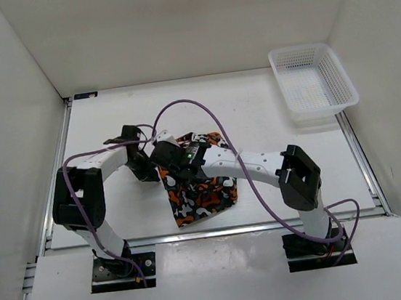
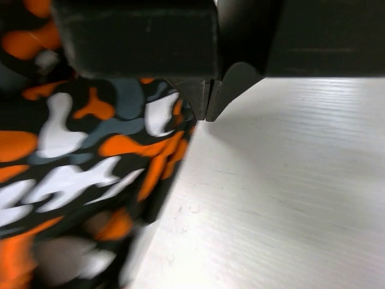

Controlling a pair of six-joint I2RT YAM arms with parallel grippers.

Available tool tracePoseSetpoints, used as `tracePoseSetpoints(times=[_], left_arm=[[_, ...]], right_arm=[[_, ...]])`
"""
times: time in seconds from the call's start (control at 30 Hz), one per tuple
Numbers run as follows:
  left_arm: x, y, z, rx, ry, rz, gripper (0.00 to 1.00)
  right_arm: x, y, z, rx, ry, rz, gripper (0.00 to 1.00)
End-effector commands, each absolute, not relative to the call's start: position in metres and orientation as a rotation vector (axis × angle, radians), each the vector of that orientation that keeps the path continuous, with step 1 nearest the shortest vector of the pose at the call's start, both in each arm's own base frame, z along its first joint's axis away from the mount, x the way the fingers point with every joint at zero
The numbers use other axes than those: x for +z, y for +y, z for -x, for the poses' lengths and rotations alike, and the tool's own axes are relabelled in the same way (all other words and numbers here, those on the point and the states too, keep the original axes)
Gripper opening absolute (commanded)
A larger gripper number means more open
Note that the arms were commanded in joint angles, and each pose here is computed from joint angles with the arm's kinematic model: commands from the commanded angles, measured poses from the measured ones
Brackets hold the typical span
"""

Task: Fold and stack the shorts
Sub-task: Fold the shorts

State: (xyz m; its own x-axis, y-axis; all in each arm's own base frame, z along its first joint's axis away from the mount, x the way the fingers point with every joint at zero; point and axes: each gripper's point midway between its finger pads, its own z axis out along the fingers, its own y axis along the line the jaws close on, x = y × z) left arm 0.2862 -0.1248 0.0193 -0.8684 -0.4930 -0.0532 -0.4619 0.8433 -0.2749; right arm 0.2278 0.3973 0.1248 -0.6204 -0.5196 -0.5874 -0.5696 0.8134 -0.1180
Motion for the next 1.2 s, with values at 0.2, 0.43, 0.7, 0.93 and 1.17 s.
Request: tracePoseSetpoints(times=[0.2, 0.43, 0.7, 0.93, 1.17], left_arm=[[0.081, -0.096, -0.315, -0.483, 2.739, 0.727, 0.16], [0.138, -0.083, -0.332, -0.499, 2.657, 0.654, 0.38], [0.172, -0.126, -0.312, -0.597, 2.65, 0.428, 0.11], [0.132, -0.181, -0.291, -0.55, 2.801, 0.188, 0.71], [0.095, -0.191, -0.317, -0.399, 2.858, 0.123, 0.77]], right_arm=[[0.113, 0.433, -0.211, 0.287, 2.377, 0.882, 0.46], [0.175, 0.417, -0.197, 0.408, 2.31, 0.828, 0.85], [0.195, 0.337, -0.196, 0.349, 2.323, 0.616, 0.09], [0.161, 0.301, -0.208, 0.395, 2.474, 0.467, 0.29], [0.105, 0.307, -0.21, 0.433, 2.596, 0.463, 0.32]])
